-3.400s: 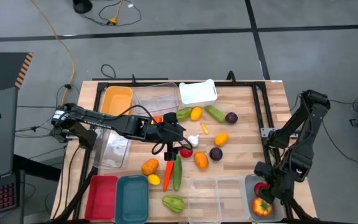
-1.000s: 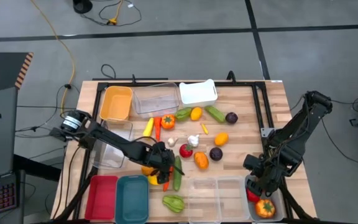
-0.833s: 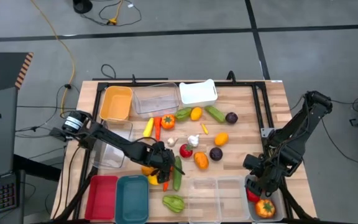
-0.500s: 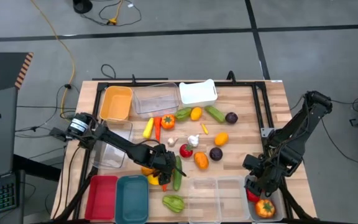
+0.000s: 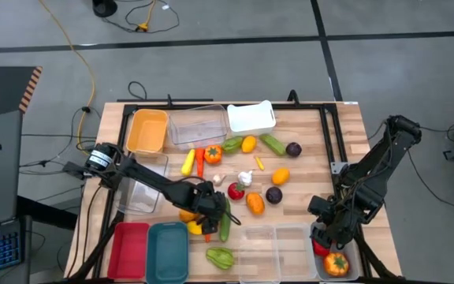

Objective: Sort produce into baskets
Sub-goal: Put the bottom orange carrot into the yellow bin

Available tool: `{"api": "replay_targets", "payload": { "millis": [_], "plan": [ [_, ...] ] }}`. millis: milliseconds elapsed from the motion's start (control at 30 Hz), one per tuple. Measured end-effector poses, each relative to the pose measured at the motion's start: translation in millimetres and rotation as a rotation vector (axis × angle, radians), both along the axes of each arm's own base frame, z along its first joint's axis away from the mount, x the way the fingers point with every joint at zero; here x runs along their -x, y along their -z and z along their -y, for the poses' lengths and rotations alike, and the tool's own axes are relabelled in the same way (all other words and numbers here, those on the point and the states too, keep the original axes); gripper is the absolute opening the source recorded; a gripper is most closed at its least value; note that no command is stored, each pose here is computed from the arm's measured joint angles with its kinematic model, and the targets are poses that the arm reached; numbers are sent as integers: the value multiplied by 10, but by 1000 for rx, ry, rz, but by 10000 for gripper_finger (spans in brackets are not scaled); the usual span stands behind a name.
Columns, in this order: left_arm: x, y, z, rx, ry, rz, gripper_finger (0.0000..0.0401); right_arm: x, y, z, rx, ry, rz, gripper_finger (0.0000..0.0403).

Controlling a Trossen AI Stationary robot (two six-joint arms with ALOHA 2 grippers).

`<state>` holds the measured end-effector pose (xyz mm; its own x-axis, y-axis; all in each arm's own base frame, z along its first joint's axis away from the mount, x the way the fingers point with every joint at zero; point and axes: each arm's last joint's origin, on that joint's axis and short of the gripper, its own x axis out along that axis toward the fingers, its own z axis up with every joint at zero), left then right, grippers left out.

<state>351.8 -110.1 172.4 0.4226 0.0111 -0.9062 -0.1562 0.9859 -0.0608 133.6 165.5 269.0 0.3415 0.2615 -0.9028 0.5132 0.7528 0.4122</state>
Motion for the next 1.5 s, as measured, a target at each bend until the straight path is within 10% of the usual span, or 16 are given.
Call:
{"api": "replay_targets", "payload": {
  "millis": [533,1500],
  "plan": [
    [68,-136,-207,93,-442,-207,320,0,1,0,-1,2,-1,361],
    [17,245,-163,173,-427,-241,320,-9,-5,-11,-13,0,10,361]
  ]
}}
